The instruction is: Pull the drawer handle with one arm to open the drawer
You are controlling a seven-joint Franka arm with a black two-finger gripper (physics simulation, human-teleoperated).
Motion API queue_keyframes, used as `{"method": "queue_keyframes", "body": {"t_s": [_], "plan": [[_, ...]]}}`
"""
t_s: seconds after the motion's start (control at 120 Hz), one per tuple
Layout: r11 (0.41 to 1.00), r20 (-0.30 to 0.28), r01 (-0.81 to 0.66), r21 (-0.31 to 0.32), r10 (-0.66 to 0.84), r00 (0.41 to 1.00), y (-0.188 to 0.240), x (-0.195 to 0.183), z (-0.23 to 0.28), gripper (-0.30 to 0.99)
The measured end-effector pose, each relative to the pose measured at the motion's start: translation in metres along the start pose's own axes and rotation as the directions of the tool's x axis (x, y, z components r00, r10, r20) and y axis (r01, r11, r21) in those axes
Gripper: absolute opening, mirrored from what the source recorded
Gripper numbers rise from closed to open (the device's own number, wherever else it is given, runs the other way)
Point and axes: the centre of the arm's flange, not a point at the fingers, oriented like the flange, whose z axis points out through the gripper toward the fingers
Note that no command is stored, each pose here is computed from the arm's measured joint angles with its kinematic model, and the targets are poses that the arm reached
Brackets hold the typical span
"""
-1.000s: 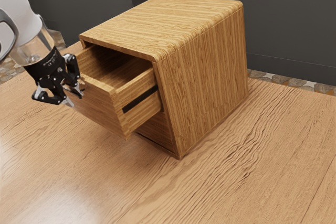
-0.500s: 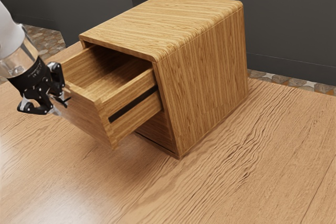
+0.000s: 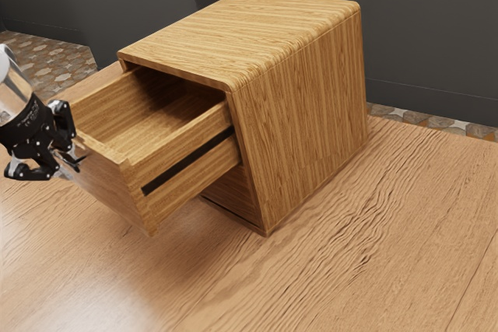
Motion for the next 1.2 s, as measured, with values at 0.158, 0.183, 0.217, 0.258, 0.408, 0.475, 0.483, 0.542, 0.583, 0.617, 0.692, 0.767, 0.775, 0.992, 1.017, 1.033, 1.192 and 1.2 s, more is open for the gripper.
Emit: {"method": "queue_keyframes", "body": {"t_s": [0.158, 0.183, 0.217, 0.258, 0.408, 0.475, 0.483, 0.542, 0.583, 0.617, 0.692, 0.767, 0.775, 0.992, 1.017, 1.033, 1.192, 1.2], "plan": [[1.000, -0.005, 0.008, -0.009, -0.009, 1.000, -0.013, 0.002, -0.002, 0.07], [1.000, -0.005, 0.009, -0.010, -0.009, 1.000, -0.015, 0.002, -0.002, 0.07], [1.000, -0.006, 0.010, -0.012, -0.010, 1.000, -0.018, 0.003, -0.003, 0.07], [1.000, -0.007, 0.011, -0.014, -0.011, 1.000, -0.020, 0.003, -0.003, 0.07], [1.000, -0.012, 0.017, -0.026, -0.018, 1.000, -0.032, 0.004, -0.006, 0.06], [0.999, -0.014, 0.019, -0.032, -0.019, 1.000, -0.038, 0.004, -0.007, 0.06], [0.999, -0.014, 0.020, -0.033, -0.020, 1.000, -0.039, 0.005, -0.008, 0.06], [0.999, -0.016, 0.023, -0.040, -0.023, 1.000, -0.043, 0.005, -0.010, 0.06], [0.999, -0.016, 0.025, -0.045, -0.026, 1.000, -0.047, 0.006, -0.011, 0.06], [0.999, -0.017, 0.027, -0.048, -0.028, 0.999, -0.049, 0.007, -0.011, 0.06], [0.998, -0.017, 0.029, -0.054, -0.030, 0.999, -0.054, 0.008, -0.013, 0.06], [0.998, -0.017, 0.028, -0.057, -0.029, 0.999, -0.055, 0.008, -0.013, 0.10], [0.998, -0.017, 0.029, -0.057, -0.030, 0.999, -0.055, 0.008, -0.013, 0.10], [0.996, -0.017, 0.025, -0.082, -0.026, 1.000, -0.060, 0.010, -0.023, 0.15], [0.996, -0.018, 0.024, -0.085, -0.026, 1.000, -0.060, 0.010, -0.024, 0.16], [0.996, -0.018, 0.023, -0.086, -0.025, 1.000, -0.060, 0.010, -0.024, 0.16], [0.991, -0.023, 0.022, -0.130, -0.025, 0.999, -0.064, 0.012, -0.040, 0.16], [0.991, -0.023, 0.021, -0.133, -0.025, 0.999, -0.065, 0.012, -0.041, 0.16]]}}
